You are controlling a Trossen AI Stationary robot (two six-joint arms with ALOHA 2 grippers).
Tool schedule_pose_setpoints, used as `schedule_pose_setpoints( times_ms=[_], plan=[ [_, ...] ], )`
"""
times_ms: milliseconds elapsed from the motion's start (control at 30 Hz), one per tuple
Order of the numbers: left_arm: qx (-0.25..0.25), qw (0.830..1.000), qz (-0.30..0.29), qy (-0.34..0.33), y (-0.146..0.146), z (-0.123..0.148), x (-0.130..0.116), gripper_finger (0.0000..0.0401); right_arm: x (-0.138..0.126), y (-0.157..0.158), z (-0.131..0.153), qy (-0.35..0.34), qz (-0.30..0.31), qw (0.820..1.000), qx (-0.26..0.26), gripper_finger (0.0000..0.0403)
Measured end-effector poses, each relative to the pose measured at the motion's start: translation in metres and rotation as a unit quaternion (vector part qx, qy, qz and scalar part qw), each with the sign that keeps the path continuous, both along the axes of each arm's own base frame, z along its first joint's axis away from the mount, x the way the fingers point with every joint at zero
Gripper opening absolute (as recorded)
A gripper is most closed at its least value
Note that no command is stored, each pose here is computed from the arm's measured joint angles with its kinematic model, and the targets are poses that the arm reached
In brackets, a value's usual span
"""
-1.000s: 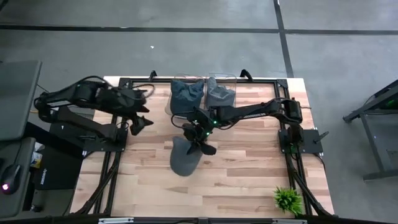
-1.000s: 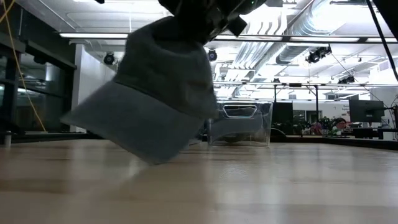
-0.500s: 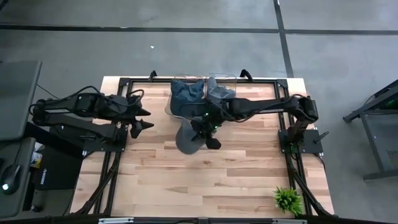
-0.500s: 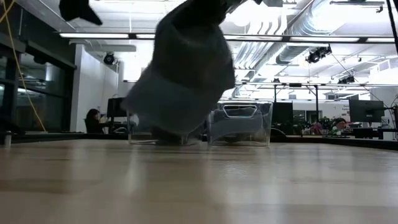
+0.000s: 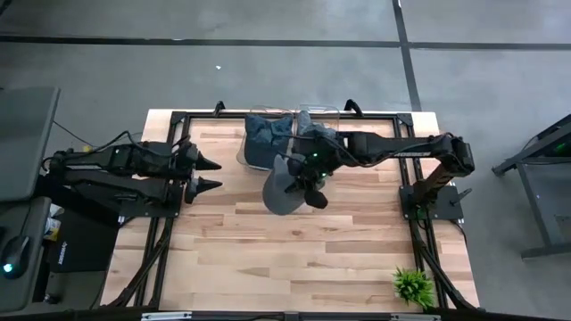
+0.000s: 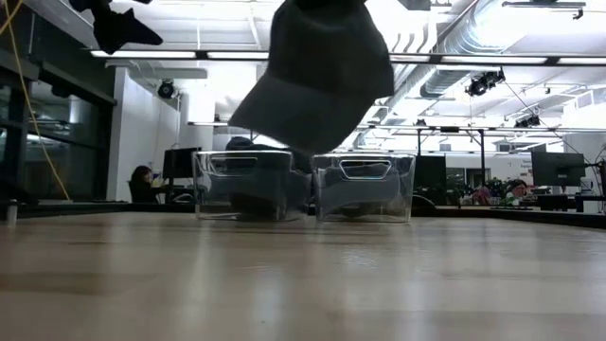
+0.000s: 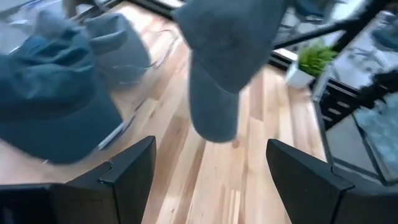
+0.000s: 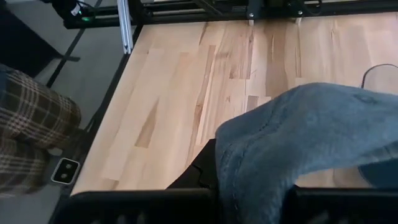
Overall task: Pick & Place hat
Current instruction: Put the gray cap into the right transparent bin
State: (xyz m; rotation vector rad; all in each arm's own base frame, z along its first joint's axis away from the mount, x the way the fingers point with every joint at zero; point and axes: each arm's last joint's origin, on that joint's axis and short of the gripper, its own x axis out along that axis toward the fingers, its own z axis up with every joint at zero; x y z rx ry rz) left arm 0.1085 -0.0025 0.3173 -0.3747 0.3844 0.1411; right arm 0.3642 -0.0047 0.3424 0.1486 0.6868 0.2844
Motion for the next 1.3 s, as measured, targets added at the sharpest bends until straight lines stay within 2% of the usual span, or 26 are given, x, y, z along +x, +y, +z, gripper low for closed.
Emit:
schedule_pose_setpoints(
  times_ms=[167, 533, 667, 1000, 1300],
  plan=[
    [0.007, 1.0, -0.012, -0.025, 0.0, -0.007, -0.002, 0.0286, -0.012, 0.0, 0.012, 0.0, -0.018, 1.0, 0.014, 0.0],
    [0.005, 0.999, -0.016, -0.029, -0.001, -0.028, 0.007, 0.0286, -0.039, 0.0, 0.037, -0.011, -0.063, 0.998, 0.018, 0.0],
    [0.001, 0.999, -0.027, -0.038, -0.002, -0.03, 0.009, 0.0286, -0.048, -0.001, 0.047, 0.004, -0.084, 0.996, 0.004, 0.0],
    [-0.001, 0.999, -0.031, -0.038, -0.002, -0.03, 0.009, 0.0286, -0.078, -0.008, 0.101, 0.018, -0.127, 0.989, -0.071, 0.0],
    [0.011, 0.999, -0.034, -0.034, -0.002, -0.03, 0.009, 0.0286, -0.094, -0.028, 0.121, 0.023, -0.154, 0.983, -0.093, 0.0]
  ],
)
